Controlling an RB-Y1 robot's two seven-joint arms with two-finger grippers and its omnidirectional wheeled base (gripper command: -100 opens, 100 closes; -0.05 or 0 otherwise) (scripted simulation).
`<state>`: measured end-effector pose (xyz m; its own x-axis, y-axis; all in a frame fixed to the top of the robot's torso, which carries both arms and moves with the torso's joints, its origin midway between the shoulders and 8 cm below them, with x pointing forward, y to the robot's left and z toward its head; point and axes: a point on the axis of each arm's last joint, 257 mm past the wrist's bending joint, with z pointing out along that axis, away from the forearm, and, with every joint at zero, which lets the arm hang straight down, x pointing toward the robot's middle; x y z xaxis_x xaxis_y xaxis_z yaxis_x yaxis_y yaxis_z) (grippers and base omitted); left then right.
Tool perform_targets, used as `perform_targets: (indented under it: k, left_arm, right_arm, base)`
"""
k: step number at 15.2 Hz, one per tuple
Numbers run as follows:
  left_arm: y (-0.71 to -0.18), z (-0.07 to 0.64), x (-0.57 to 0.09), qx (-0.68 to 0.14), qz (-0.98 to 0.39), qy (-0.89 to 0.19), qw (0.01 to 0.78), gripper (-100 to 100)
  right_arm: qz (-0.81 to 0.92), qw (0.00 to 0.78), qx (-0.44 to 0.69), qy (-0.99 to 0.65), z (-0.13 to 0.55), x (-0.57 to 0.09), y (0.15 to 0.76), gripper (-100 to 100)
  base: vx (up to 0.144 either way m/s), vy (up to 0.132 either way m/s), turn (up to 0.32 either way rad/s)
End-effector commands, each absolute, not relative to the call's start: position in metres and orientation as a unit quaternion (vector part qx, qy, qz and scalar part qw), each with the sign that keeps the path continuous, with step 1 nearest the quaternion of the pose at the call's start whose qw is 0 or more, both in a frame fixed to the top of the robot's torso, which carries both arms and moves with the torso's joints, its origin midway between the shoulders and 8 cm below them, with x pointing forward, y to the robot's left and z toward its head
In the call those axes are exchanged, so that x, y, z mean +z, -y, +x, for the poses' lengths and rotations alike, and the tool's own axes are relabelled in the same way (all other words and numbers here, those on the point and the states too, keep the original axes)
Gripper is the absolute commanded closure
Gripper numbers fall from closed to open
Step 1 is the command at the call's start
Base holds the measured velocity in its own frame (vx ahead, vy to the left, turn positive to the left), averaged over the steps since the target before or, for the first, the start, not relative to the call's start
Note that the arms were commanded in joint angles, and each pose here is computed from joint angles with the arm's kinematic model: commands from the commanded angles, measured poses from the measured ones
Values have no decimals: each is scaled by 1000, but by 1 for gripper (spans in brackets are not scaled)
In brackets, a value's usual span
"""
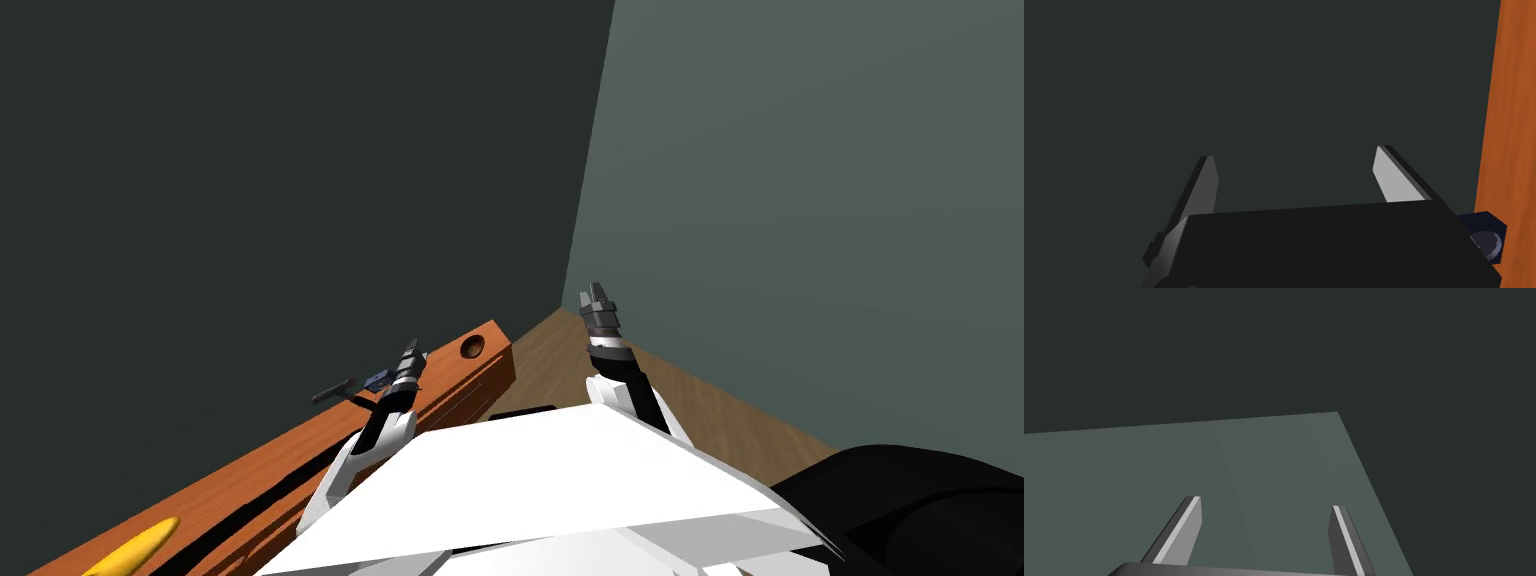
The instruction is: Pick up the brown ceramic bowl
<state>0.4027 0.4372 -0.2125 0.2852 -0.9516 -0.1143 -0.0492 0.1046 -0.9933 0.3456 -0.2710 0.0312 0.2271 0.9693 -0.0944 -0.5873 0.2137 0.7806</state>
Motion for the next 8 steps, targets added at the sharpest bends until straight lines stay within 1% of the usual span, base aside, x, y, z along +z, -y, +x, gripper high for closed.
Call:
perform_targets:
  k: [1, 4, 7, 8]
  left_arm:
    - [-447, 399, -227, -369, -565, -461, 577, -100]
    - [-470, 391, -260, -335, -603, -464, 557, -100]
    - [-482, 385, -280, -314, -626, -465, 541, -100]
    - [-492, 379, -297, -296, -646, -465, 528, -100]
  right_arm:
    - [314, 717, 542, -304, 346, 31, 271, 0]
    - [314, 717, 542, -304, 346, 31, 271, 0]
    - [314, 717, 542, -304, 346, 31, 271, 0]
    - [314, 717, 542, -304, 346, 31, 271, 0]
  base:
    - [16, -13, -209]
    - [19, -11, -230]
    - [20, -7, -241]
    - [17, -11, -254]
